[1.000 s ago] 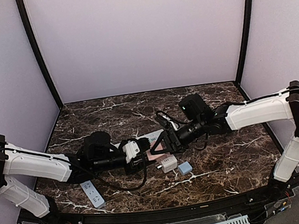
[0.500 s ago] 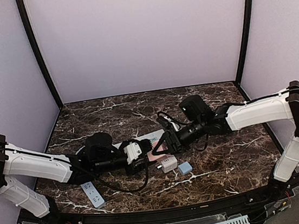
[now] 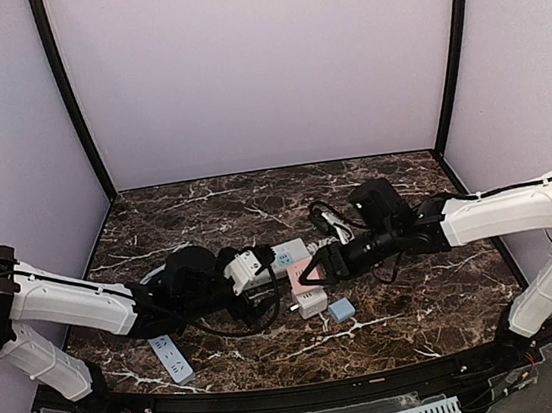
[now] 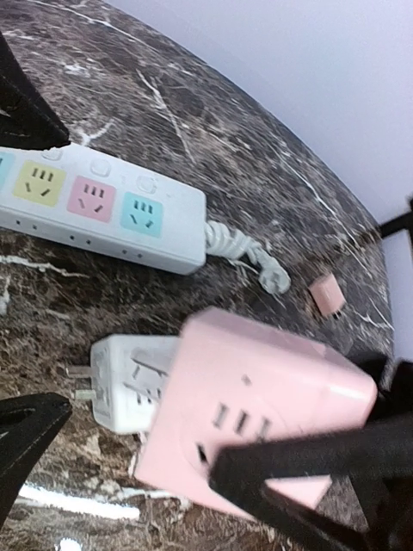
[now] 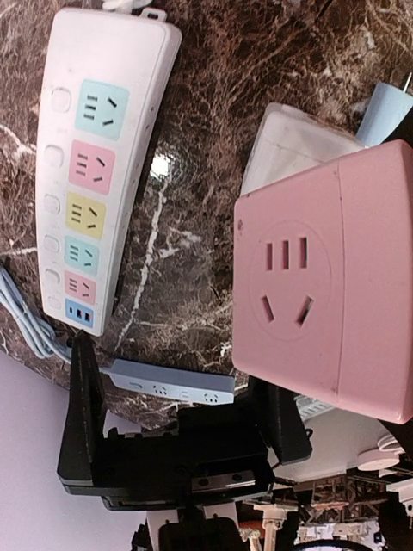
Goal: Insert the plug
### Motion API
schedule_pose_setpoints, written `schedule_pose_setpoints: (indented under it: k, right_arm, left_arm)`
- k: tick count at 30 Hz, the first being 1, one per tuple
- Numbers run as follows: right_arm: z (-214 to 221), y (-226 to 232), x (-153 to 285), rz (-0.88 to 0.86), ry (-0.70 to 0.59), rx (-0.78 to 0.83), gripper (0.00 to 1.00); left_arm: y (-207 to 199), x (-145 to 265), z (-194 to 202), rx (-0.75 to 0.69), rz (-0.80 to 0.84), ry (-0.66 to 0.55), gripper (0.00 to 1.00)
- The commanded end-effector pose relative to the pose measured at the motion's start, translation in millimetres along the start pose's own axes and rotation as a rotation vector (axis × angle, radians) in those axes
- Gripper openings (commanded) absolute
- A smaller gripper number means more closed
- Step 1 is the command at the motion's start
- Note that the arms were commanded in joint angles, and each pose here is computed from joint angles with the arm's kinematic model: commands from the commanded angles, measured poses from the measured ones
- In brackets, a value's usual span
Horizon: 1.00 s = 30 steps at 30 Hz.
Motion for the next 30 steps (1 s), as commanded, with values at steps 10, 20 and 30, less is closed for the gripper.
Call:
schedule_pose_setpoints:
  k: [10, 20, 30]
  right_arm:
    - [10.8, -22.8, 37.2, 0.268, -0.044, 0.056, 0.28]
    - [-4.0, -21.6, 74.9, 0.39, -0.164, 0.187, 0.26]
    - [-11.2, -12.2, 89.4, 0.383, -0.214, 0.201, 0.26]
  left_arm:
    - [68.5, -26.8, 15.0, 0.172, -0.272, 0.278, 0.99]
    - [83.1, -75.2, 29.3, 0.154, -0.062, 0.455, 0.99]
    - [88.0, -90.6, 30.7, 0.029, 0.087, 0.513, 0.99]
Point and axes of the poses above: each gripper's point midway between its finger pads, its own x axis back along the fingers, its own y axis along the line the jaws close on, z = x × y, the point moved 3 cm from there along x, back along the fingers, and after that the axes turned 15 degrees about x, right-handed, at the moved point
